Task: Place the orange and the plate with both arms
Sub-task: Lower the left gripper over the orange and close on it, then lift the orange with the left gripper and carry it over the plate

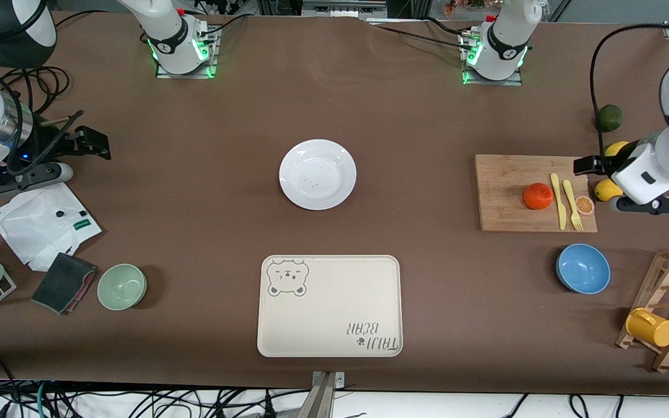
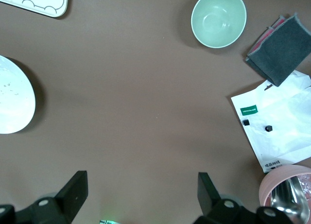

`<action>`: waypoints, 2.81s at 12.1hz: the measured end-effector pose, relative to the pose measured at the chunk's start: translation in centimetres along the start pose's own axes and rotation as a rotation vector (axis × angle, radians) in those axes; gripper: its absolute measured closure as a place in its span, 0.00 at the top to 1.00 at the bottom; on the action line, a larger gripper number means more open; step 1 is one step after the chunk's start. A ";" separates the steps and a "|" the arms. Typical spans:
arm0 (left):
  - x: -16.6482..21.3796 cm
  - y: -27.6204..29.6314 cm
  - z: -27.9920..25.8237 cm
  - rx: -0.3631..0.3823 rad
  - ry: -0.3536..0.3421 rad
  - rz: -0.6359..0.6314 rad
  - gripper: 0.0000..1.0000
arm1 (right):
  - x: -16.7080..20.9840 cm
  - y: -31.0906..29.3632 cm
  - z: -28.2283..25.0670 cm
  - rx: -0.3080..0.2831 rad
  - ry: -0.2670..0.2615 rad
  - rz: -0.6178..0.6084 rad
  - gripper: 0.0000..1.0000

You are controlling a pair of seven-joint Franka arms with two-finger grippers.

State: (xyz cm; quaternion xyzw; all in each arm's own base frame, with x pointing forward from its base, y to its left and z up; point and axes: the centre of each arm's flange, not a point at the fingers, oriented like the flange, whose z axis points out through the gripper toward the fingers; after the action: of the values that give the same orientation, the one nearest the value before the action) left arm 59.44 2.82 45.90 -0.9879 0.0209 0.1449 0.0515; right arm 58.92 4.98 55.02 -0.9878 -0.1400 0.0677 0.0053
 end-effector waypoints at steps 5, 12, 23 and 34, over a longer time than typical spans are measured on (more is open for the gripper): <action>1.2 -0.6 9.3 -0.013 0.010 -0.001 1.00 | 0.0 0.0 0.0 0.000 -0.001 0.000 1.00; 0.5 0.3 19.5 0.015 0.181 0.049 1.00 | 0.0 0.0 0.1 0.001 -0.005 0.000 1.00; -0.2 -2.3 28.9 -0.048 0.224 -0.003 1.00 | 0.0 0.1 0.2 0.002 -0.008 0.001 1.00; -1.0 -2.6 27.9 -0.044 0.170 -0.012 0.85 | 0.0 0.1 0.2 0.002 -0.008 0.002 1.00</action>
State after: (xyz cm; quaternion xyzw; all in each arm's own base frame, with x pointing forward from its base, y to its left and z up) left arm 50.67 8.42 19.86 -0.9976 0.0164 0.0605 0.0289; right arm 58.92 4.90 54.80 -0.9876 -0.1392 0.0719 0.0055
